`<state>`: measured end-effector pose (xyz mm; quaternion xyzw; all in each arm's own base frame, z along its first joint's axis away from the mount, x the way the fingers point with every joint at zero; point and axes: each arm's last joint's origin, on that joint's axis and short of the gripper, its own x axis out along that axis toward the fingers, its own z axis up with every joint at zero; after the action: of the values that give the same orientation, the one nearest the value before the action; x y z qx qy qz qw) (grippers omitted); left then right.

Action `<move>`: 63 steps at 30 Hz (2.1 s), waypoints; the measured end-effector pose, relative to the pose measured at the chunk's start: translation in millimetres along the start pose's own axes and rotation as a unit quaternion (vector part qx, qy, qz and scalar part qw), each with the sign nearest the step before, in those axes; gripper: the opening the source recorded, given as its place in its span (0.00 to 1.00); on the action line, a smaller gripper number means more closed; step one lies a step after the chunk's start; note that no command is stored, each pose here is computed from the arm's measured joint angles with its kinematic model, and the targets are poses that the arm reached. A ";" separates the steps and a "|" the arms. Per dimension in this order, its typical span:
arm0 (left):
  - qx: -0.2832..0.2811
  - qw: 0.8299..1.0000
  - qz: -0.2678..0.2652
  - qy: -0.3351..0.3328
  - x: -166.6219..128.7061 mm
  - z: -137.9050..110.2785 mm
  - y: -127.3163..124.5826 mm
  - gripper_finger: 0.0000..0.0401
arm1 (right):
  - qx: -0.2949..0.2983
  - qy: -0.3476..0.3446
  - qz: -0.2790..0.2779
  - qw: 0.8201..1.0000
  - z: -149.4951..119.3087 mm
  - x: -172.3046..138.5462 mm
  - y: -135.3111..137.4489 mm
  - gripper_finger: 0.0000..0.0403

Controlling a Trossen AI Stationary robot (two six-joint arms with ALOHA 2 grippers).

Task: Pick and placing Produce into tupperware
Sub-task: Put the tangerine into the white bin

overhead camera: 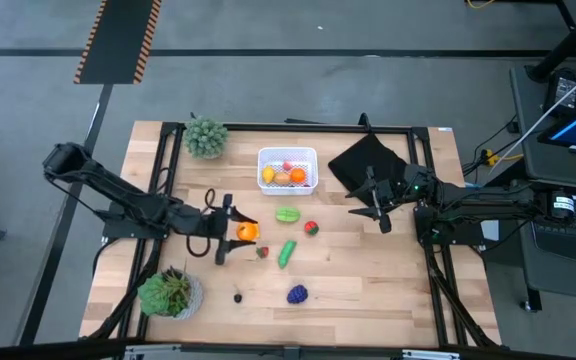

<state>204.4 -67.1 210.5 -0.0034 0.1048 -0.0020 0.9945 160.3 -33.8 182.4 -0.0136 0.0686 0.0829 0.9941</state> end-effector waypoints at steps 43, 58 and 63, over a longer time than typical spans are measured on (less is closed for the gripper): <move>-0.027 0.982 0.138 -0.125 0.8 4.1 57.2 0.60 | -0.002 0.000 0.000 1.000 0.1 0.0 -0.1 0.53; -0.025 0.956 0.265 -0.120 -0.7 3.4 81.1 0.60 | -0.004 0.000 0.000 1.000 0.1 0.0 0.0 0.53; -0.023 0.955 0.276 -0.107 2.3 -0.7 88.3 0.60 | -0.004 0.001 -0.012 1.000 0.0 0.0 -0.8 0.53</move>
<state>206.9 21.2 208.7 0.0028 -0.0055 0.2749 0.9615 160.4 -34.5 182.4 -0.0186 0.0689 0.0710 0.9949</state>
